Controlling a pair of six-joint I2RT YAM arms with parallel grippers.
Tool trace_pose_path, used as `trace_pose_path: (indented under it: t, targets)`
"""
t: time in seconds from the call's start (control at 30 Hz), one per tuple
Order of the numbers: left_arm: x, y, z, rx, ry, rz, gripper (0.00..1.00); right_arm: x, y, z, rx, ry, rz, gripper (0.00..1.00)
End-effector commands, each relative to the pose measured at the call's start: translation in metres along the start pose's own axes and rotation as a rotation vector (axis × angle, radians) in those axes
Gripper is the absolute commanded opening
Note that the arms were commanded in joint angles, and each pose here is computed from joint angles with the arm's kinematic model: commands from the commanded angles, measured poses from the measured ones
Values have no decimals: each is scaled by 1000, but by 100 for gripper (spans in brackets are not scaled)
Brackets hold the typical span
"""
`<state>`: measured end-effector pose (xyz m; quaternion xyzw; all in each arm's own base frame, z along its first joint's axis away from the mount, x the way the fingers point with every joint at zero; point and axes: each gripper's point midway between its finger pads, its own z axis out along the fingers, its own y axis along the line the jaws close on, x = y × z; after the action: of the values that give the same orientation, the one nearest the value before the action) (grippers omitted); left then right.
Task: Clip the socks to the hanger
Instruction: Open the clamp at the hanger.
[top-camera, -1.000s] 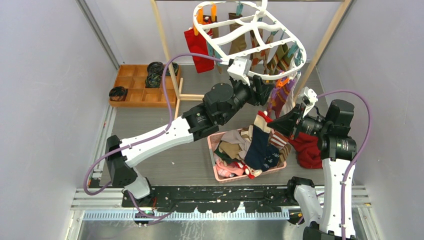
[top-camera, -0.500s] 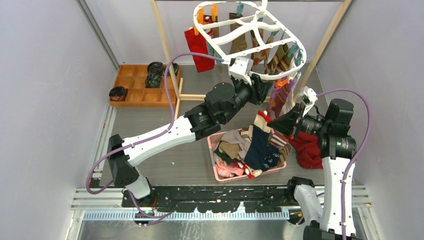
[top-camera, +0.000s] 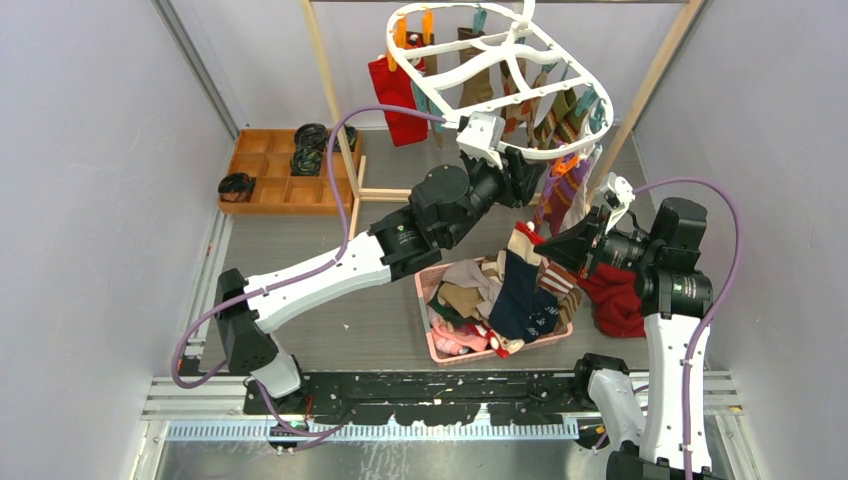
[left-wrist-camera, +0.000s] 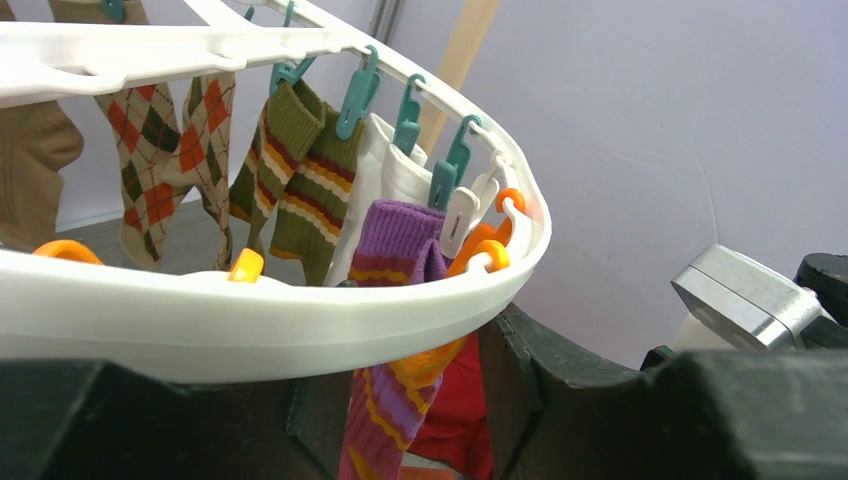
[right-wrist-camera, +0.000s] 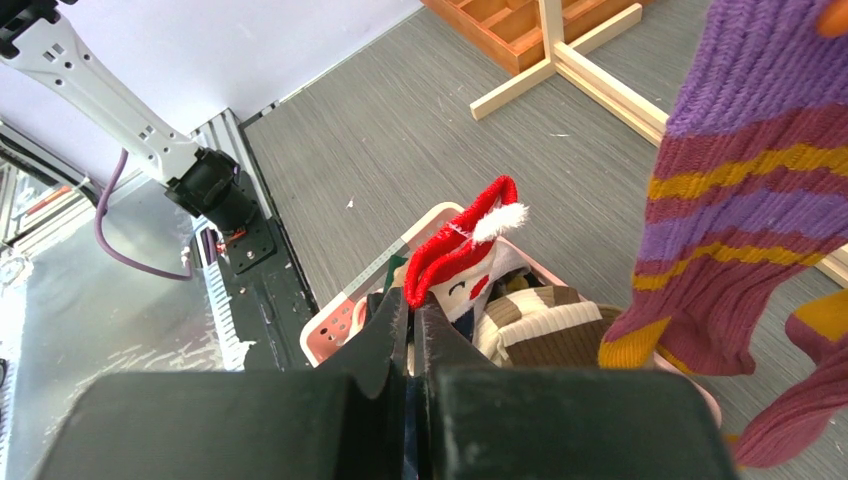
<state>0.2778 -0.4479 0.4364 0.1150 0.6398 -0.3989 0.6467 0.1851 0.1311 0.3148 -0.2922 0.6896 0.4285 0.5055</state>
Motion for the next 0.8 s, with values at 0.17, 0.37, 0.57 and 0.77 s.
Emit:
trace_pose_path:
  t: [0.17,0.37,0.57,0.77]
  targets:
    - [-46,-3,-5,-9,-119,-34,48,-12,5,-2,-10,-15,-34,1]
    - [-50,-3,-6,-9,-128,-32,47,-12,5,-2,-10,-15,-33,1]
    - [-53,-5,-7,-5,-138,-27,46,-11,5,-2,-8,-15,-31,1]
    - [-53,-7,-8,3,-142,-19,28,-11,5,-2,-7,-14,-31,1]
